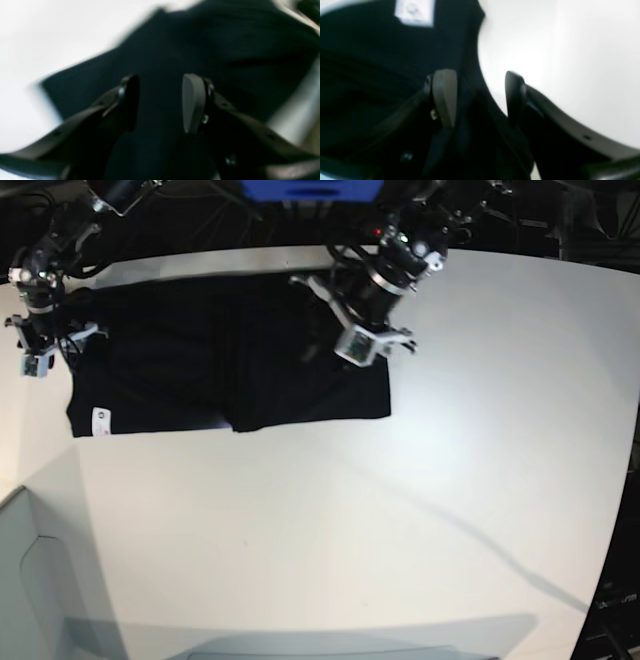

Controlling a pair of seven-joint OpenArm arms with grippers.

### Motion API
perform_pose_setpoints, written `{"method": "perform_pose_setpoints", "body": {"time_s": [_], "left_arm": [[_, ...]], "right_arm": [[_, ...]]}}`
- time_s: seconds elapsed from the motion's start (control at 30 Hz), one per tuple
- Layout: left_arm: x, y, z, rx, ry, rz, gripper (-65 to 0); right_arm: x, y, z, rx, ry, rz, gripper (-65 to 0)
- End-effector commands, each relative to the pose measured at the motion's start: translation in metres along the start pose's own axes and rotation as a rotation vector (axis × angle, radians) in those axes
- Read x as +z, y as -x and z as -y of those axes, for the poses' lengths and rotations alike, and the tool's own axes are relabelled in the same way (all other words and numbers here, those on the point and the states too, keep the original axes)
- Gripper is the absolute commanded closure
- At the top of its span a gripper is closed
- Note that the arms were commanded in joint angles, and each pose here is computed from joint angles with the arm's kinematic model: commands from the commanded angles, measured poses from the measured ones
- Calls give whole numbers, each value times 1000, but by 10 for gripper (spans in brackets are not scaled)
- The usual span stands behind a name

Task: Fold the T-shirt properly
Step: 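Lower the folded half and open the left gripper, withdrawing it, then grasp the strip end with the right gripper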

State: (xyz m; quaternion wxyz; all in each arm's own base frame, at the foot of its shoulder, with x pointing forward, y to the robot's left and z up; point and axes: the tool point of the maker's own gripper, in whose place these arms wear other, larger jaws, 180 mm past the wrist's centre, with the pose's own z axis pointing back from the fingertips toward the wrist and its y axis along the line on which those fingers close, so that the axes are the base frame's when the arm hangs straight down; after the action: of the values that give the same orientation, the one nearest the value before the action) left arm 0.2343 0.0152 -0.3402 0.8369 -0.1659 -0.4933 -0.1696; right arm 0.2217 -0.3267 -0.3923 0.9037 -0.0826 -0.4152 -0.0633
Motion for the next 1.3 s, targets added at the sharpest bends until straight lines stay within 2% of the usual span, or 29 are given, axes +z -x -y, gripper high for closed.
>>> {"method": "perform_pose_setpoints", "body": {"time_s": [0.0,0.17,0.33,0.43,0.7,0.83,1.03,1.27], "left_arm": [[4,-12,-11,20,-23,45,-275],[17,-15,-71,144,-162,62,-275],[27,-18,-102,162,-247,78,-275],[28,-8,-117,174,-289,58,-275],[25,21,-129,182,-323,-17,-275],[25,27,-133,182,-331,-31,-275],[23,45,-141,190,-355,-73,-275],[10,49,-146,213,-363,-84,-275]], "right_arm": [[0,-17,1,5,-7,61,-322],[0,-16,0,-1,-11,61,-323],[-1,-18,-2,-5,-19,69,-364],[-1,-22,-5,-44,-43,97,-391],[-12,-20,-31,-35,-121,84,-406],[-25,-11,-26,-71,-128,53,-406],[-33,11,-12,-70,-129,-16,-406],[-32,32,-19,-75,-150,-65,-382]]}}
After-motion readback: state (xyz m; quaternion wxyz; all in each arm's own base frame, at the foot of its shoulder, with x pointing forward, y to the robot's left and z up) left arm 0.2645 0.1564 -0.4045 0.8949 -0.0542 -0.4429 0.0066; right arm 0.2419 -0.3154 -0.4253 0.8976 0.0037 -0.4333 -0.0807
